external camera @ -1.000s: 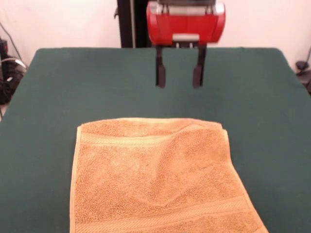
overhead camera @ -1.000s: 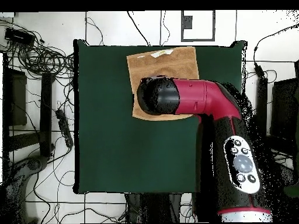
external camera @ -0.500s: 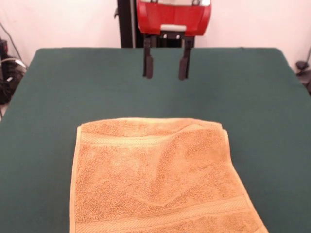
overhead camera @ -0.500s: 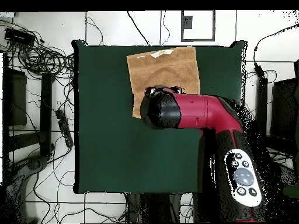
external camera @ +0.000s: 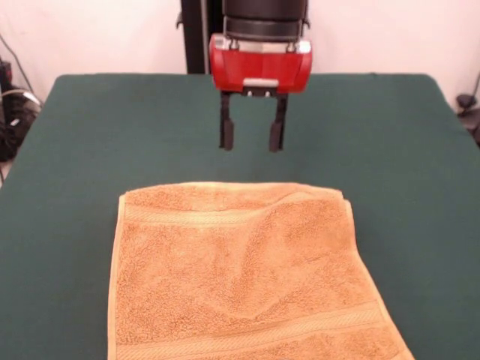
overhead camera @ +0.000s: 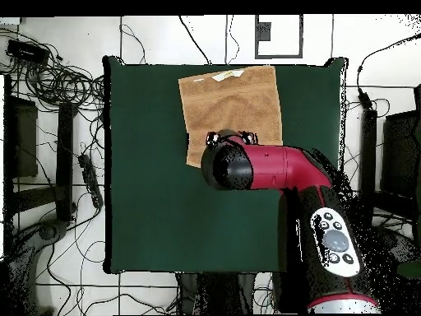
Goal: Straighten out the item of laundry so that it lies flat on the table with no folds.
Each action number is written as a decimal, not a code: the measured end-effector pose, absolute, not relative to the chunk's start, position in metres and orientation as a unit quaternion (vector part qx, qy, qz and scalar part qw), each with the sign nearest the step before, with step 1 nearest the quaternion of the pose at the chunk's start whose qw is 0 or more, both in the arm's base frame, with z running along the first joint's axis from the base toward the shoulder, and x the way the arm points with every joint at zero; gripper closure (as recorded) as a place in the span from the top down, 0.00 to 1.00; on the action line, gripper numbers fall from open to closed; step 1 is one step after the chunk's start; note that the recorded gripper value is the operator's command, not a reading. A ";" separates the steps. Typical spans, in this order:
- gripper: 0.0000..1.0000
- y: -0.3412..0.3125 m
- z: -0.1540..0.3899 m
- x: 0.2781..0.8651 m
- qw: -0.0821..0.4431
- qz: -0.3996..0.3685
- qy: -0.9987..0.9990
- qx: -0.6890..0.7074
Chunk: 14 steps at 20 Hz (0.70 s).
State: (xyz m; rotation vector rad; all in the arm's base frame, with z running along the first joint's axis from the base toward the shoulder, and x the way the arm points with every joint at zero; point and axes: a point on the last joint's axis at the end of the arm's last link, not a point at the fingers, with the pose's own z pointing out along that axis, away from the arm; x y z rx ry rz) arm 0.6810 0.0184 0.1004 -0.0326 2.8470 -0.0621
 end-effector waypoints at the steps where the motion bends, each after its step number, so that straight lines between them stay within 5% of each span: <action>1: 1.00 0.017 0.092 0.678 0.145 -0.019 0.989 -0.010; 14: 1.00 0.014 0.010 0.650 0.134 0.000 0.991 0.002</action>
